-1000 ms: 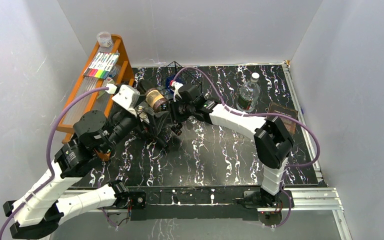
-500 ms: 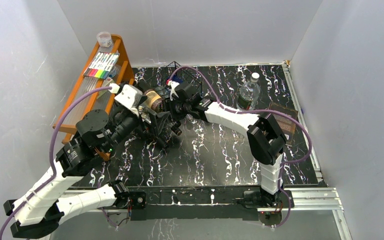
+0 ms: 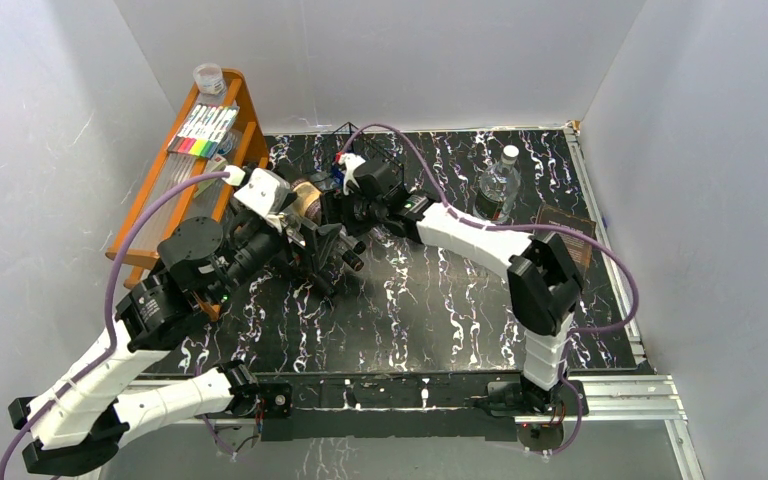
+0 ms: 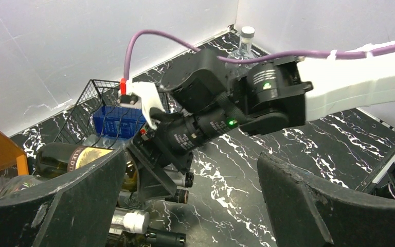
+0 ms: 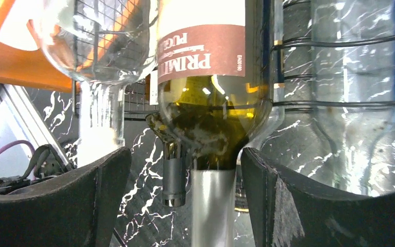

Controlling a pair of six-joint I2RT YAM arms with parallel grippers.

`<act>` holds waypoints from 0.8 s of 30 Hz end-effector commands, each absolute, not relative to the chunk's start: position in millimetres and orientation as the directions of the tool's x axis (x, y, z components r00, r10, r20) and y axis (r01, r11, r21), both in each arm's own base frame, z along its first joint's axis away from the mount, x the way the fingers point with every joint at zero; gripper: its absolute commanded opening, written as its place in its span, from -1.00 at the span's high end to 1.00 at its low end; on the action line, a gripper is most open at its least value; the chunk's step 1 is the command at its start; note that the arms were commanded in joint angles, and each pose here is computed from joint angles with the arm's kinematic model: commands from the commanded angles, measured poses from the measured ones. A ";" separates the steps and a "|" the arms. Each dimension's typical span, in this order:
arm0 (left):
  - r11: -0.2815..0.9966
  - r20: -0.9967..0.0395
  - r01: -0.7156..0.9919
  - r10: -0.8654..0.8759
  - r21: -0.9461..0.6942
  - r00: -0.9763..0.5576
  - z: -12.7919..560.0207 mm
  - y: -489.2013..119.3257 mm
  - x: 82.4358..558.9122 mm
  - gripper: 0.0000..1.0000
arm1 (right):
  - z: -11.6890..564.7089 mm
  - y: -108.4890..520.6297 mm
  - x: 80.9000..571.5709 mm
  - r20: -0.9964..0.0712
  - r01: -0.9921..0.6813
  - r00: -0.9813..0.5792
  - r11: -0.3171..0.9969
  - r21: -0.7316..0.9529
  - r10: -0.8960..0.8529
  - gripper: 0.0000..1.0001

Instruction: Put the wine bottle on the wine rack

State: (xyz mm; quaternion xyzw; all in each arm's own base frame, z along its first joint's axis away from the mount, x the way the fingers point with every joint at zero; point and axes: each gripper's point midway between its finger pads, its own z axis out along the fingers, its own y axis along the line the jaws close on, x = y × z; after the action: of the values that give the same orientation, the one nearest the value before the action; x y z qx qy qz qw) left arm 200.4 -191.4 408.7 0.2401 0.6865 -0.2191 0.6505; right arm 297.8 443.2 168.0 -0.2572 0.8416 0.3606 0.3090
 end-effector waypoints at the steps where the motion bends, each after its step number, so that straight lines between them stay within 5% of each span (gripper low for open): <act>1: 0.788 -1.000 0.615 0.004 -0.006 -0.016 427.3 -188.1 197.2 -0.96 | 240.8 427.9 303.0 -0.823 -0.690 -0.559 0.607 0.395 -0.100 -0.79; 10: 0.790 -1.000 0.613 0.002 -0.009 -0.017 428.1 -187.0 197.0 -0.97 | 278.4 351.3 321.7 -0.897 -0.518 -0.442 0.810 0.276 0.023 -0.79; 18: 0.772 -0.998 0.635 0.053 0.023 -0.029 403.9 -197.0 199.6 -0.96 | 323.4 212.8 344.4 -0.959 -0.150 -0.269 0.980 0.133 0.090 -0.79; 24: 0.754 -0.989 0.656 0.117 0.029 -0.092 369.5 -215.4 207.1 -0.96 | 315.4 106.8 370.4 -0.953 0.113 -0.285 0.991 0.078 0.108 -0.82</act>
State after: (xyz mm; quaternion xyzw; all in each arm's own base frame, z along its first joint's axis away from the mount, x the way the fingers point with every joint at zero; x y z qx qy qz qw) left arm 203.5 -201.8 386.8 0.2588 0.6976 -0.2152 0.6325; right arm 357.5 179.5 319.9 0.0063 0.7995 0.0922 0.5935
